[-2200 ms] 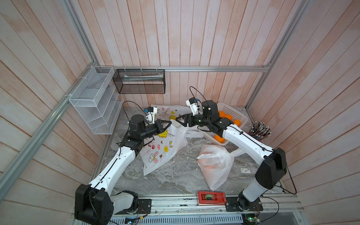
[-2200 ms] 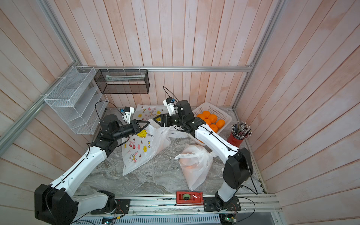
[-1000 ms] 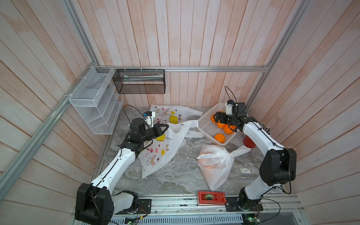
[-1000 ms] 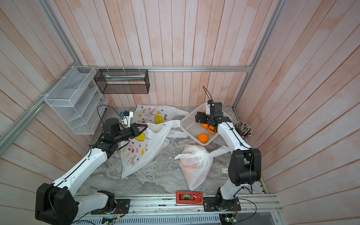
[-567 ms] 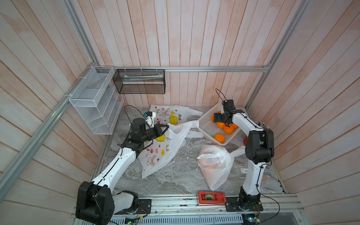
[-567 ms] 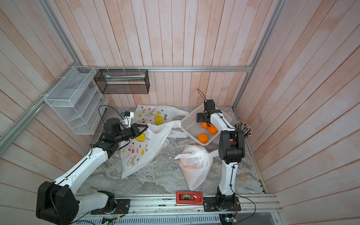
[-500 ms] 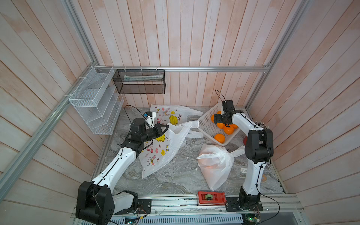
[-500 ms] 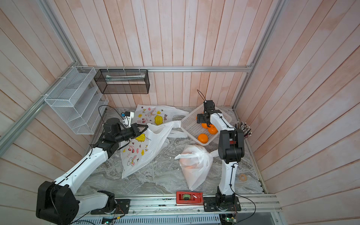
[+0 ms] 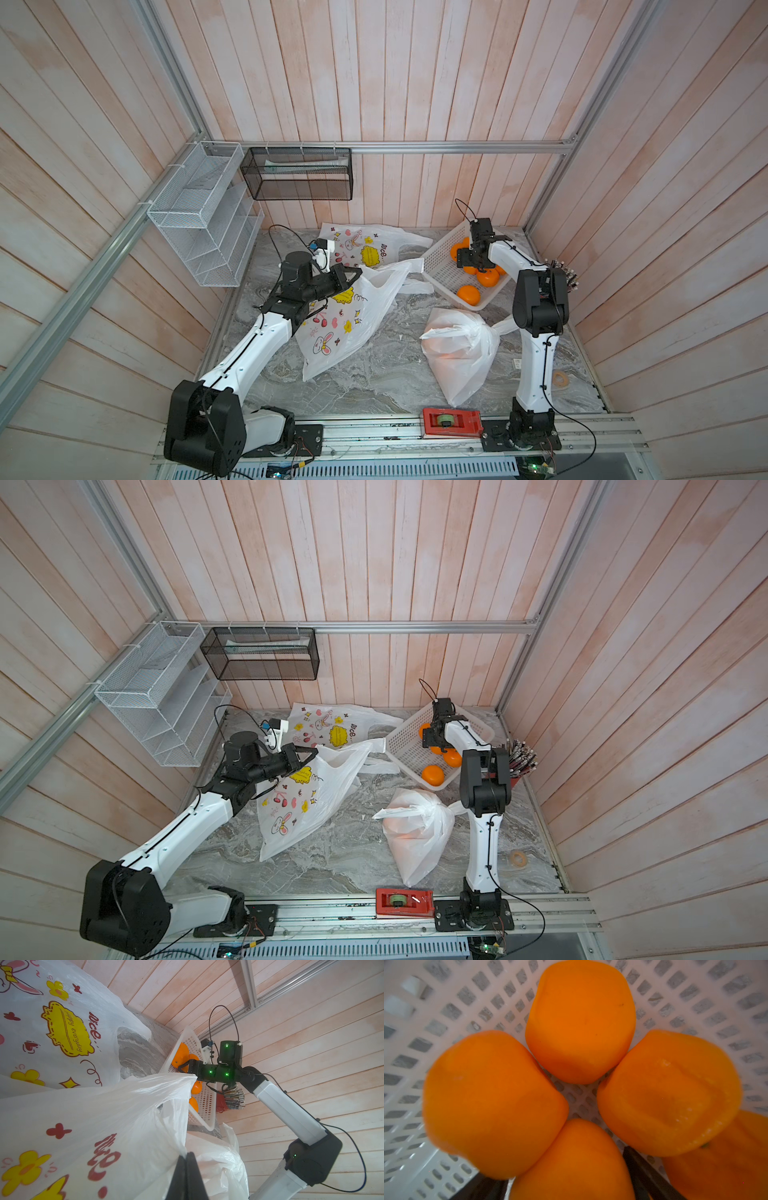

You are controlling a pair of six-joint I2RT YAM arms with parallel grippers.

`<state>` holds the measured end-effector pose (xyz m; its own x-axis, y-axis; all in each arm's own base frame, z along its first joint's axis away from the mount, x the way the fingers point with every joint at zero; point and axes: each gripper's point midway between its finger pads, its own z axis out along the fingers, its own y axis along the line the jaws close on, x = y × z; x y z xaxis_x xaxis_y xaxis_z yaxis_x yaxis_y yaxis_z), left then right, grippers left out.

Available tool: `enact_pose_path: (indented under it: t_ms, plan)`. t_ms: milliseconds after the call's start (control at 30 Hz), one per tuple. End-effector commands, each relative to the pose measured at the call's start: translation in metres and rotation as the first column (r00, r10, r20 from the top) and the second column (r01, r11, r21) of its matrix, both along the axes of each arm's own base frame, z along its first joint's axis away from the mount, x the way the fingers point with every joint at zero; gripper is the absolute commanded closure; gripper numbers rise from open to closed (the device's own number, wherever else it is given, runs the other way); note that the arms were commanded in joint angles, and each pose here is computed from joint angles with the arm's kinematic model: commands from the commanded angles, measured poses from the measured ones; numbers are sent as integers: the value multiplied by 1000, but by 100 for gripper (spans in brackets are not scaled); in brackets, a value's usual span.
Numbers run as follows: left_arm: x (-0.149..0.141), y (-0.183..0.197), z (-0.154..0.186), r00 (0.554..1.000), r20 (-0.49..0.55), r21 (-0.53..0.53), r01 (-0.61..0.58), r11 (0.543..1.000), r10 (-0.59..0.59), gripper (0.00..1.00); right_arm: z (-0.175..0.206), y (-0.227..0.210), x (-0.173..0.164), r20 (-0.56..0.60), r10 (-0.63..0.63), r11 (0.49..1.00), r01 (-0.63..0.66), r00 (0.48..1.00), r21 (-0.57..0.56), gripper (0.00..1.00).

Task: Place the oranges into plastic bags & tie knots
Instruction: Pick up the orange from the basket.

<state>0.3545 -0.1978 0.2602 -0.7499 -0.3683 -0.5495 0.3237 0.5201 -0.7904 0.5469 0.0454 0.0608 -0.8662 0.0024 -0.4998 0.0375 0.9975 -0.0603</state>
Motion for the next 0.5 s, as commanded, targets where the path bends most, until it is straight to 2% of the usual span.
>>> enact_pose_path:
  t_ms: [0,133,267,467]
  plan:
    - [4,-1,6,1000,28,-1,7,1000,-7,100,-5,-3,1,-20,-12,1000,12,1000,1,28]
    - [5,0,3,1000,22,5,5,1000,-5,100,21,-3,-3,32,-14,1000,14,999,10,39]
    - [4,-1,0,1000,20,11,10,1000,-10,100,61,0,-16,108,-6,999,1,994,51,42]
    - [0,0,-5,1000,12,28,17,999,-18,100,139,35,-56,260,46,965,-110,965,237,45]
